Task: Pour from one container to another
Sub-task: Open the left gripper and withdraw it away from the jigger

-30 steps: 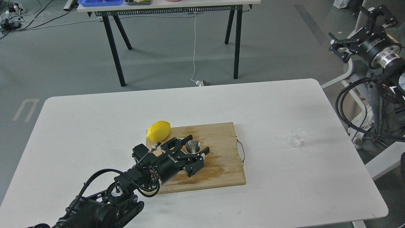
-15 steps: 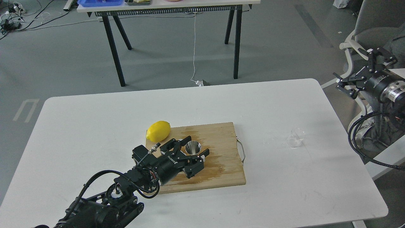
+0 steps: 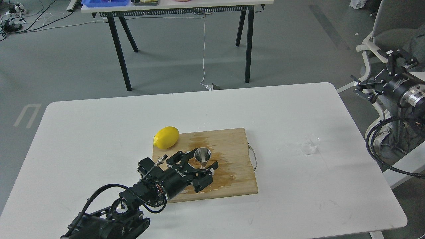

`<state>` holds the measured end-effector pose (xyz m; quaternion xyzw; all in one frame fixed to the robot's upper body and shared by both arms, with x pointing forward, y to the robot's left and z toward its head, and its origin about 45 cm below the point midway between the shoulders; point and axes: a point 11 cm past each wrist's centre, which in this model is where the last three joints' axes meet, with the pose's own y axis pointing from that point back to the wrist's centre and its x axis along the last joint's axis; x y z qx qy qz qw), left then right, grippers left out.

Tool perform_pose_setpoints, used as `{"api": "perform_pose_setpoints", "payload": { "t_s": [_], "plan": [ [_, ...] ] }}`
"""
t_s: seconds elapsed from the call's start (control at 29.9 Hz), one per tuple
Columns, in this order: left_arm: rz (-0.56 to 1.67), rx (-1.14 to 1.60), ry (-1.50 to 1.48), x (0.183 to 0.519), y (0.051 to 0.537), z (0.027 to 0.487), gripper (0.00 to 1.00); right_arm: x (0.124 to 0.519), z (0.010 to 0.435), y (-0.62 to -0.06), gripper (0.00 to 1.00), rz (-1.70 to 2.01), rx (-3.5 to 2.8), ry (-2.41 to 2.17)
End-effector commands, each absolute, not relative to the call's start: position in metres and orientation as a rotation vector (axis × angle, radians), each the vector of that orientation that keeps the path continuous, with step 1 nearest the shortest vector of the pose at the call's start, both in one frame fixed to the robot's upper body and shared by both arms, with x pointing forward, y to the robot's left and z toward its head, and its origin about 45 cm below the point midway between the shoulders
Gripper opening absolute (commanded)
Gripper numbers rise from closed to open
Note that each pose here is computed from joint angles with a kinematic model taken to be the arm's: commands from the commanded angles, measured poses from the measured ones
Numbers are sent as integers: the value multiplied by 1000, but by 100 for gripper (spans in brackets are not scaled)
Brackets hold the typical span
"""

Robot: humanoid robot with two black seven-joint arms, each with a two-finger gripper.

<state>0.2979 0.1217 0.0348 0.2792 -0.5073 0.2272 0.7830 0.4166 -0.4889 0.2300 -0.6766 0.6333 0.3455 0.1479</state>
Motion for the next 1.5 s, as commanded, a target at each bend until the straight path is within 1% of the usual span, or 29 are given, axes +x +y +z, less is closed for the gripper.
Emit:
{"api": "perform_pose_setpoints", "payload": {
  "t_s": [0.0, 0.23, 0.5, 0.67, 1.07, 1.27, 1.37, 1.47],
  "plan": [
    [489, 606, -1085, 294, 123, 32, 96, 416, 229, -489, 99, 995, -1943, 1825],
    [492, 608, -1079, 293, 123, 30, 96, 414, 229, -492, 99, 992, -1926, 1821],
    [489, 619, -1045, 280, 126, 20, 96, 412, 226, -493, 99, 998, -1920, 1824],
    [492, 623, -1043, 280, 128, 20, 96, 412, 227, -494, 99, 994, -1915, 1821],
    [504, 692, -1040, 284, 164, 15, 96, 412, 228, -494, 99, 991, -1913, 1821],
    [498, 721, -1029, 276, 180, 10, 96, 412, 228, -494, 99, 991, -1913, 1821],
    [493, 749, -1025, 271, 198, 7, 93, 412, 228, -494, 99, 990, -1912, 1820],
    [524, 742, -1062, 282, 221, 27, 87, 412, 229, -496, 99, 985, -1902, 1816]
  ]
}}
